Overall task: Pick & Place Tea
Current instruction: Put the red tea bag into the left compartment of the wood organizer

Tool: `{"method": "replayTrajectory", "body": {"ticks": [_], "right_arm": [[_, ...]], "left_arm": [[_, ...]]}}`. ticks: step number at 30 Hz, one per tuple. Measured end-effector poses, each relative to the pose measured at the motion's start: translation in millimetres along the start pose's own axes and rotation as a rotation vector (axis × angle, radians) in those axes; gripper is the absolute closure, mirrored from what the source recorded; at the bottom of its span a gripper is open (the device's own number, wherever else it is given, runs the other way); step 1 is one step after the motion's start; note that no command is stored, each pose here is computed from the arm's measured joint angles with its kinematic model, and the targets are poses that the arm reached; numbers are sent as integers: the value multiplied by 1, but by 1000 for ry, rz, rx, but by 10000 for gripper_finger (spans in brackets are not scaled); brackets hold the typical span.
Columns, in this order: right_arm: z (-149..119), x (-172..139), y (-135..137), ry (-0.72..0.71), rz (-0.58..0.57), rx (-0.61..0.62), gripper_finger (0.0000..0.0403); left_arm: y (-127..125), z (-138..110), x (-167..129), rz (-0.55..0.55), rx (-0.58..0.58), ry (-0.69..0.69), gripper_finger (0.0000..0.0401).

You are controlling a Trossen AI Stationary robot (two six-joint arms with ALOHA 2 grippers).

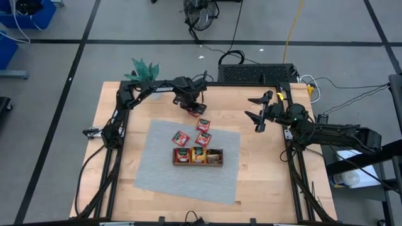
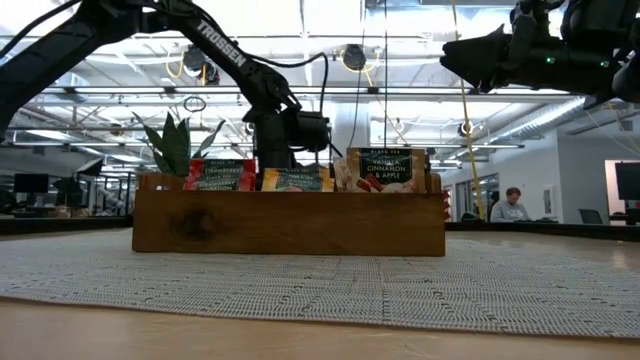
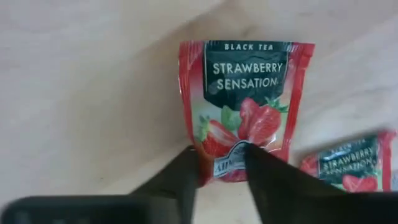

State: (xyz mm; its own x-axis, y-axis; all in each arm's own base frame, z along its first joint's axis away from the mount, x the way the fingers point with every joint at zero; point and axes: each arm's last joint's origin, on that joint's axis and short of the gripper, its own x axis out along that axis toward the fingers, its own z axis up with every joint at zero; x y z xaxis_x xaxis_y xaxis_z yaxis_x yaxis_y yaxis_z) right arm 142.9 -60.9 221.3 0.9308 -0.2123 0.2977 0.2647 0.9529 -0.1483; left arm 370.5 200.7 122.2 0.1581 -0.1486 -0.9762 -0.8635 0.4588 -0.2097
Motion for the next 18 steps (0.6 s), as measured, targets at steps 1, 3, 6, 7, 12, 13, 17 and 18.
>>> {"method": "replayTrajectory", "body": {"ticks": [1,3,6,7,12,13,17,18], "right_arm": [[0,0,0,0,0,0,149],[0,0,0,0,0,0,149],[0,0,0,4,0,1,149],[-1,0,0,6,1,1,149],[-1,0,0,12,1,3,149],[-1,0,0,15,1,3,149],[-2,0,0,25,2,5,149],[-3,0,0,28,2,6,149]], "left_arm": [[0,0,0,-6,13,2,287],[-1,1,1,-28,40,2,332],[-3,2,2,-67,101,-6,385],[-4,4,2,-86,124,-14,388],[-11,4,-3,-128,229,-56,394],[-12,3,-7,-130,241,-66,394],[-25,-12,-33,-9,330,-179,396],[-30,-18,-44,34,355,-225,396]]}}
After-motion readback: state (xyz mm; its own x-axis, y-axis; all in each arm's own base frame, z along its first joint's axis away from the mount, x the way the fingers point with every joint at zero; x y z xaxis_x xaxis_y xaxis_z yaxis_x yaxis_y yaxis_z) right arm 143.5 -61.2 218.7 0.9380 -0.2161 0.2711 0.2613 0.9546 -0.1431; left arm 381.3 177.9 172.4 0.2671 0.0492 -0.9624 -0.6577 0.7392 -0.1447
